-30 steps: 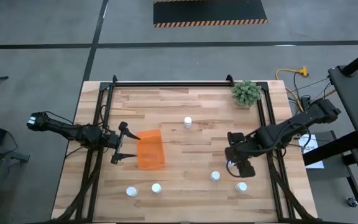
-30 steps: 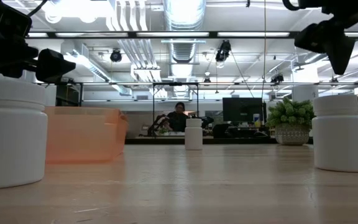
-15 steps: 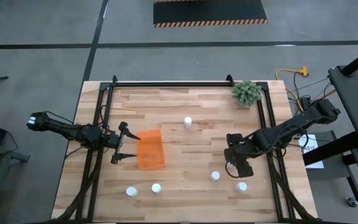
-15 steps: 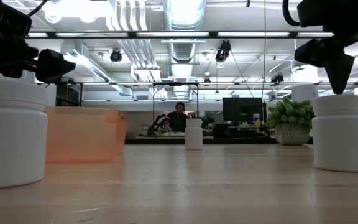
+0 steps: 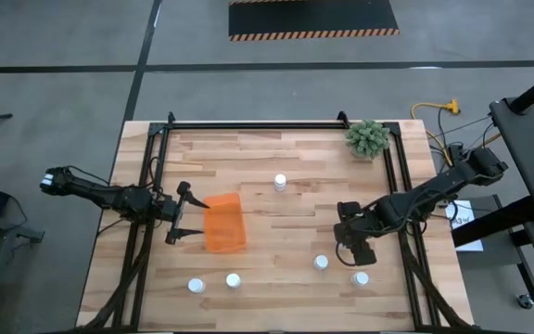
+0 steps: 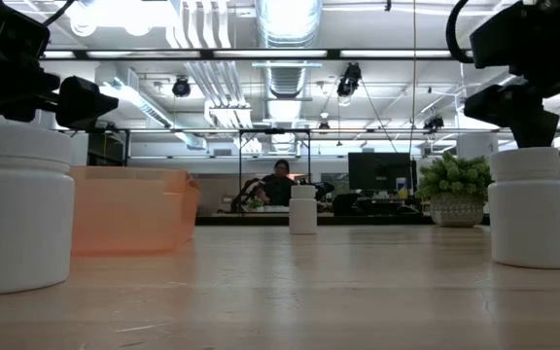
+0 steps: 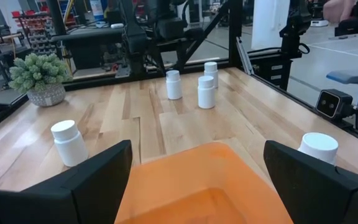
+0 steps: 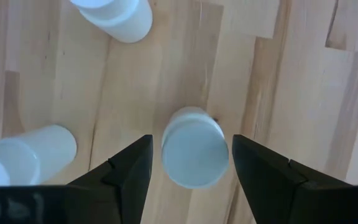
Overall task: Pick and place pill bottles into a basket
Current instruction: Put the white medicine bottle into the orange bin
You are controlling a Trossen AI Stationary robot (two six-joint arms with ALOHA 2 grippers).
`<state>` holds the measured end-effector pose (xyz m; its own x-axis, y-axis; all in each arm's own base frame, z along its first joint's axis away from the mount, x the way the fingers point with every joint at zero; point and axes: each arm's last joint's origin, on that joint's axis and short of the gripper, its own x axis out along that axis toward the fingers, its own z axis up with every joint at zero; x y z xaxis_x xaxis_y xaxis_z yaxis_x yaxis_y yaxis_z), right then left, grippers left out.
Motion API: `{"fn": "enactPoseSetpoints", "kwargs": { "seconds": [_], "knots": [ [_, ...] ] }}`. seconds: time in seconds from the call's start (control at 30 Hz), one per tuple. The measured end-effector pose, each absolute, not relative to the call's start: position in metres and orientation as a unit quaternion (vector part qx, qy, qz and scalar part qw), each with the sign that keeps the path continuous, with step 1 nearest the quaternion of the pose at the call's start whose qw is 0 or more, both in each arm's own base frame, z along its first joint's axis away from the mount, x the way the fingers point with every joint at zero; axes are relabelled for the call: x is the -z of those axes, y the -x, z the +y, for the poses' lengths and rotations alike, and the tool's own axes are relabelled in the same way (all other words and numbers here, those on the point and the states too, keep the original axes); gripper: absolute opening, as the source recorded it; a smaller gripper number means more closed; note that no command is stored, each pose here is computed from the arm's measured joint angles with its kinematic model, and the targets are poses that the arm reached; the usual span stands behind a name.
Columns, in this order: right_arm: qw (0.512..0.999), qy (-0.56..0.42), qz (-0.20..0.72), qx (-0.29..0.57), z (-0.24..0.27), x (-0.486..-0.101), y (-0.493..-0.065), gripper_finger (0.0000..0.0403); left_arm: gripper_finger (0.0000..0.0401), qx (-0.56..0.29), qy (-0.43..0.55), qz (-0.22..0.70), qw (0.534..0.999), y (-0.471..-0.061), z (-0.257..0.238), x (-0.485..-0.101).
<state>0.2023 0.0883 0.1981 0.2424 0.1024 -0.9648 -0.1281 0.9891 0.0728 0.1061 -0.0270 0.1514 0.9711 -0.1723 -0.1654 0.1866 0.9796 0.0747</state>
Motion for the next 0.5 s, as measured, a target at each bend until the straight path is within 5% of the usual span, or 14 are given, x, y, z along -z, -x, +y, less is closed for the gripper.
{"fn": "enactPoseSetpoints", "kwargs": {
  "seconds": [0.5],
  "knots": [
    [0.803,0.001,0.59,-0.078,0.0887,-0.1896,-0.2027,0.021,0.0345,0.09,-0.045,0.079,0.992,-0.1061,-0.027,-0.1514]
  ]
}}
